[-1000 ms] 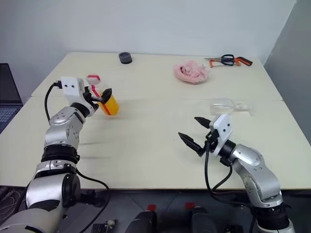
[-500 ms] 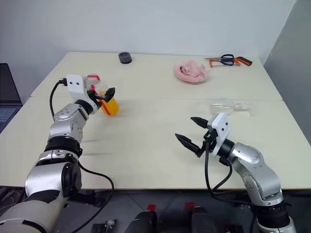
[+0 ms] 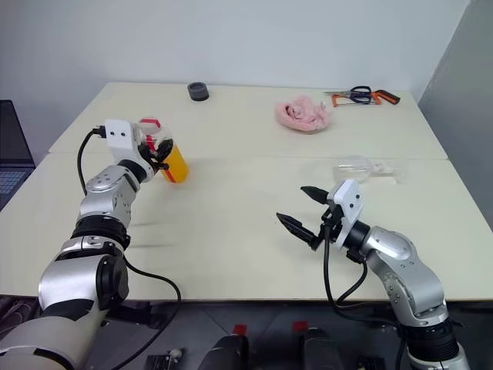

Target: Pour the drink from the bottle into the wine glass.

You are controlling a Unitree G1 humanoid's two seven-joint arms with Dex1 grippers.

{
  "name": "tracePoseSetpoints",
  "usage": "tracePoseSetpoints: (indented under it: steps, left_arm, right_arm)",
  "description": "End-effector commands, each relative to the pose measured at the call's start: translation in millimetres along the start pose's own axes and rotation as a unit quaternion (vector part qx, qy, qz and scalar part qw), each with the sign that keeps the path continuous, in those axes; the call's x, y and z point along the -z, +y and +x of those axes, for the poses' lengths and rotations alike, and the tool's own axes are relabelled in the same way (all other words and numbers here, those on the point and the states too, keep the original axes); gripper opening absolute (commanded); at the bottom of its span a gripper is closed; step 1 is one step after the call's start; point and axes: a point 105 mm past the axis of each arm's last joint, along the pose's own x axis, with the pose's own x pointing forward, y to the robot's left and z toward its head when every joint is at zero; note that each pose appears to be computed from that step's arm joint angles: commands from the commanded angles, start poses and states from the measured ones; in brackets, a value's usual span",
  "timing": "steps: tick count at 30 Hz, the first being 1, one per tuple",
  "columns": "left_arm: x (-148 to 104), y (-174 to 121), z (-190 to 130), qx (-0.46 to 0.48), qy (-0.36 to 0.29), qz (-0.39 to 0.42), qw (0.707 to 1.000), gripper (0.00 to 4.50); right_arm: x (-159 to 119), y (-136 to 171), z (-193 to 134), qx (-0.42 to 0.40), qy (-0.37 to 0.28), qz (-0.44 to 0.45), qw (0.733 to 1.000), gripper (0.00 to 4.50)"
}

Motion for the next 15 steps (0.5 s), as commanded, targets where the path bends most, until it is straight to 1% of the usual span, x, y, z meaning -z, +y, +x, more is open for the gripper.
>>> tracePoseSetpoints:
  steps: [1,9,13,15]
  left_arm:
    - [-31,3,1,-0.001,-0.05,0.013,0.999,1.8]
    - [-37,-19,2,0.04,-0.069,0.025,0.997,1.8]
    - [-39,-42,0,0.09,-0.078,0.03,0.992,1.8]
    - [-38,-62,-2,0.13,-0.077,0.03,0.988,1.8]
  right_arm:
    - [-13,5,1,-0.014,-0.017,-0.02,1.0,4.5]
    - [-15,4,0,-0.01,-0.019,-0.028,0.999,4.5]
    - [-16,0,-3,0.001,-0.018,-0.034,0.999,4.5]
    - [-17,-3,-6,0.016,-0.018,-0.041,0.999,4.5]
